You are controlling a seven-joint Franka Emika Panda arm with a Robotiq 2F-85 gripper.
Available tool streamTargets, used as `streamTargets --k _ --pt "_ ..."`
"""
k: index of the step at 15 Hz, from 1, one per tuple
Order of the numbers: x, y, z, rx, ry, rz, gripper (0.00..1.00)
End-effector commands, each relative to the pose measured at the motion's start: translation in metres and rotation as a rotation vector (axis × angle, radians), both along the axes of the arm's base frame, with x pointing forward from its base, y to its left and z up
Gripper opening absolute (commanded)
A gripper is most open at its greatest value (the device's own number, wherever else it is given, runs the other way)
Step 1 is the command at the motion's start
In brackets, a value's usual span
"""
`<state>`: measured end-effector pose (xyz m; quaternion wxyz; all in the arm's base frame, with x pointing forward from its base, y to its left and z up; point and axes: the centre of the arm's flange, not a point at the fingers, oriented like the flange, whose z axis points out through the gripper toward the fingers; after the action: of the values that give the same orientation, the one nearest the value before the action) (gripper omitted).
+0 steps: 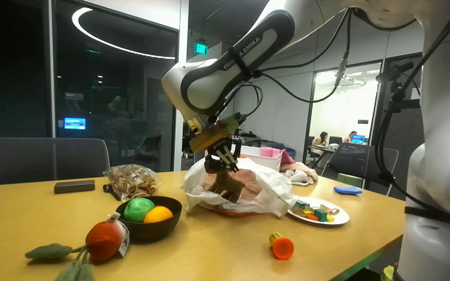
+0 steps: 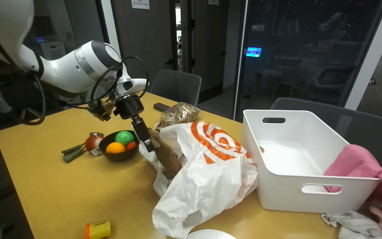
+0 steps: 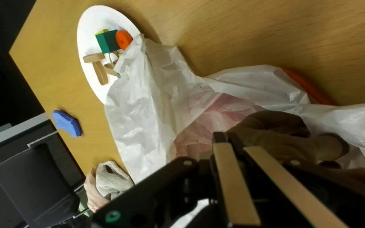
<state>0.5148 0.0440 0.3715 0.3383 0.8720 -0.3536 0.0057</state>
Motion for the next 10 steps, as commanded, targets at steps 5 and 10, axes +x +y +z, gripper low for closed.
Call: streamTargets --k 5,10 --pt "0.02 -0.023 -0.024 -0.083 0.072 -0.083 0.03" --pt "0.03 -0.048 -0.032 -0.142 0.085 -0.098 0.03"
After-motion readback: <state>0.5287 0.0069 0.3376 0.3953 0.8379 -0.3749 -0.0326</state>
